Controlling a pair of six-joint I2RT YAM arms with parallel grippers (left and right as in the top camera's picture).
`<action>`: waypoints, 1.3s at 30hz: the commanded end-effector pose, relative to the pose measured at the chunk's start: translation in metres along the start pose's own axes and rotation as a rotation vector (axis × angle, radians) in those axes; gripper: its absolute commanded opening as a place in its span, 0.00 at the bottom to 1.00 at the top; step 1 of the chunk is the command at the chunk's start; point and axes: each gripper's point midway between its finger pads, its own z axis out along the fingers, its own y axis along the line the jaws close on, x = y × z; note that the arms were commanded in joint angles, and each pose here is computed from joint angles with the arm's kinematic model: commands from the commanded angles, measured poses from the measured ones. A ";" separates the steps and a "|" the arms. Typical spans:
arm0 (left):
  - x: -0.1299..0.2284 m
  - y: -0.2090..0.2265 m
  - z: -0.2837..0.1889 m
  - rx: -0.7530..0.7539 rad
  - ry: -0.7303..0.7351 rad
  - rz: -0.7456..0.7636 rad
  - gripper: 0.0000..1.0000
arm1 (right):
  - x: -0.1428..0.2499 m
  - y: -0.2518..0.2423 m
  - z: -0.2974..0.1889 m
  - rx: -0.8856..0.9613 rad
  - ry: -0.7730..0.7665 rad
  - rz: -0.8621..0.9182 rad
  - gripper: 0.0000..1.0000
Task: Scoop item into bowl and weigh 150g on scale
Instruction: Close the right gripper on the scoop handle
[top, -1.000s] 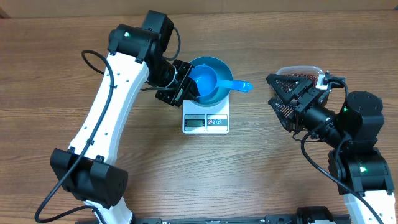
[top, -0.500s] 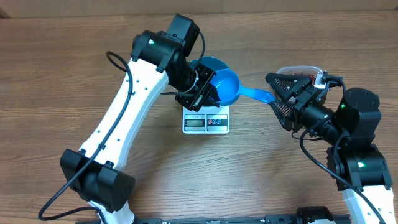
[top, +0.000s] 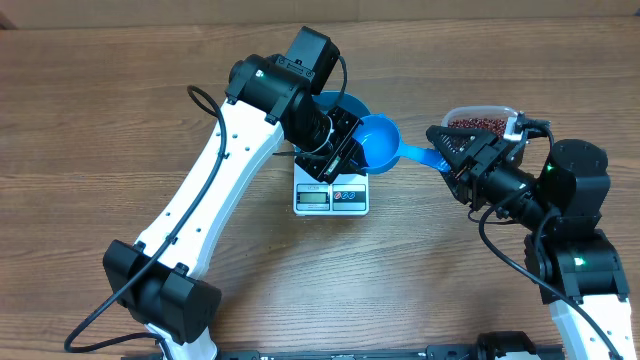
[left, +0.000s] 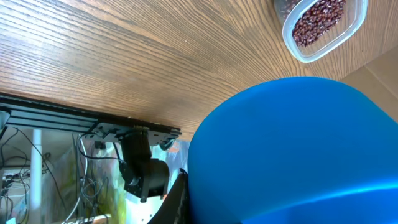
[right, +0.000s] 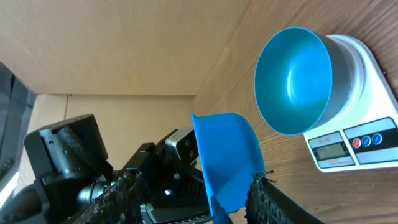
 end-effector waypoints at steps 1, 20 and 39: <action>0.007 -0.003 0.003 0.003 0.033 -0.014 0.04 | 0.003 0.011 -0.001 -0.025 0.011 -0.091 0.56; 0.020 -0.002 0.009 -0.011 0.061 -0.039 0.04 | 0.004 0.002 0.008 -0.011 0.054 -0.218 0.20; 0.018 -0.004 0.009 -0.005 0.051 -0.061 0.04 | 0.007 0.001 0.010 -0.014 0.080 -0.211 0.07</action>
